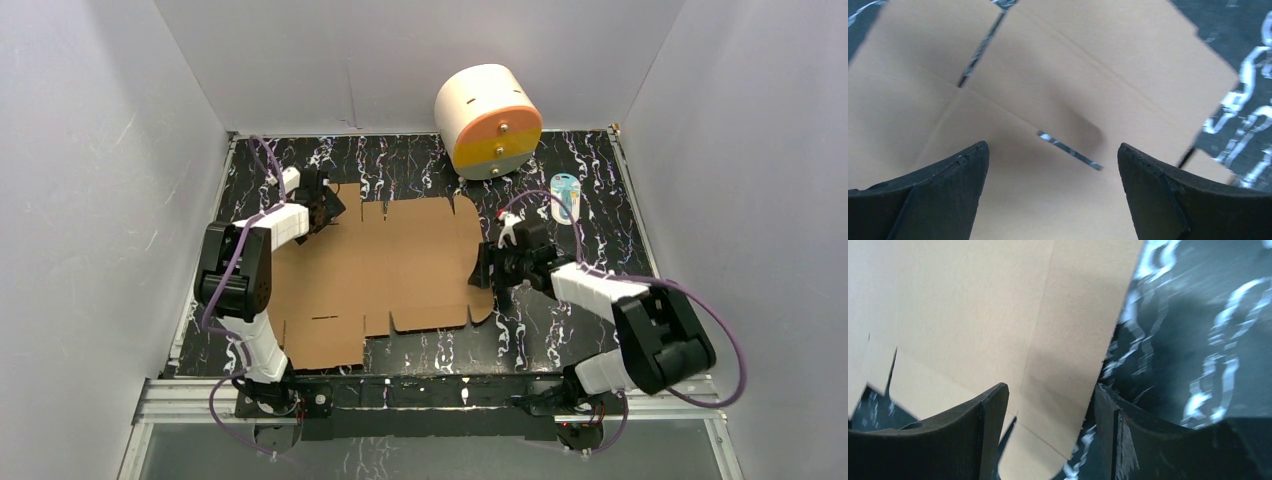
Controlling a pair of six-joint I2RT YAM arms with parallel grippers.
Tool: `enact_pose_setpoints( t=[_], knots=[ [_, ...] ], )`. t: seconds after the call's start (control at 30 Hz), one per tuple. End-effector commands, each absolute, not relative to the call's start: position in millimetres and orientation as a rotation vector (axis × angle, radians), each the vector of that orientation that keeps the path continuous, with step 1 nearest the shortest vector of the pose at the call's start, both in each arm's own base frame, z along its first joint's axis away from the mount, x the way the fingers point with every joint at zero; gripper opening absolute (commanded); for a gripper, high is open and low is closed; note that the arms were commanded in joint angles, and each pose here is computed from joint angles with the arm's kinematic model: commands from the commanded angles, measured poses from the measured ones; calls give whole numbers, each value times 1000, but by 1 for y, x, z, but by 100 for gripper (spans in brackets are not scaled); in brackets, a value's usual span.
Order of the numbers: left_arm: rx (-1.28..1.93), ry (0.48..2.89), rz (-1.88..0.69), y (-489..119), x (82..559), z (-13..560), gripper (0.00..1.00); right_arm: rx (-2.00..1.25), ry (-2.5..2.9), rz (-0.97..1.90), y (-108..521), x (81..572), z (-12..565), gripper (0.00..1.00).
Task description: Fold the paper box
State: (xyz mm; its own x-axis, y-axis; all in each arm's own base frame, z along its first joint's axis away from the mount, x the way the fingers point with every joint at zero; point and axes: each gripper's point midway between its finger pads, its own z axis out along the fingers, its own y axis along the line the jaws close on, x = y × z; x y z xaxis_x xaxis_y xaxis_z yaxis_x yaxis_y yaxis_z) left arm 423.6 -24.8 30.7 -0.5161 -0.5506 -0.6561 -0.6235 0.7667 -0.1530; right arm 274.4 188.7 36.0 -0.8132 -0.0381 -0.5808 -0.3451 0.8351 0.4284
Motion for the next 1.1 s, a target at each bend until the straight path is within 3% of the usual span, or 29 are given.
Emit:
enact_pose_setpoints(
  t=[0.0,0.23,0.5,0.77,1.07],
  knots=[
    [-743,2210,10,-44,451,70,97,-316,2411,846,213,240,61,72],
    [-862,2116,51,-17,398,122,97,-326,2257,610,194,279,108,81],
    [-1032,2146,64,2,307,91,98,-500,2171,622,230,335,121,86],
    [-1066,2210,96,4,302,60,98,-556,2271,603,240,352,81,91],
    [-1009,2328,137,-2,320,31,98,-617,2460,605,225,295,39,95]
  ],
)
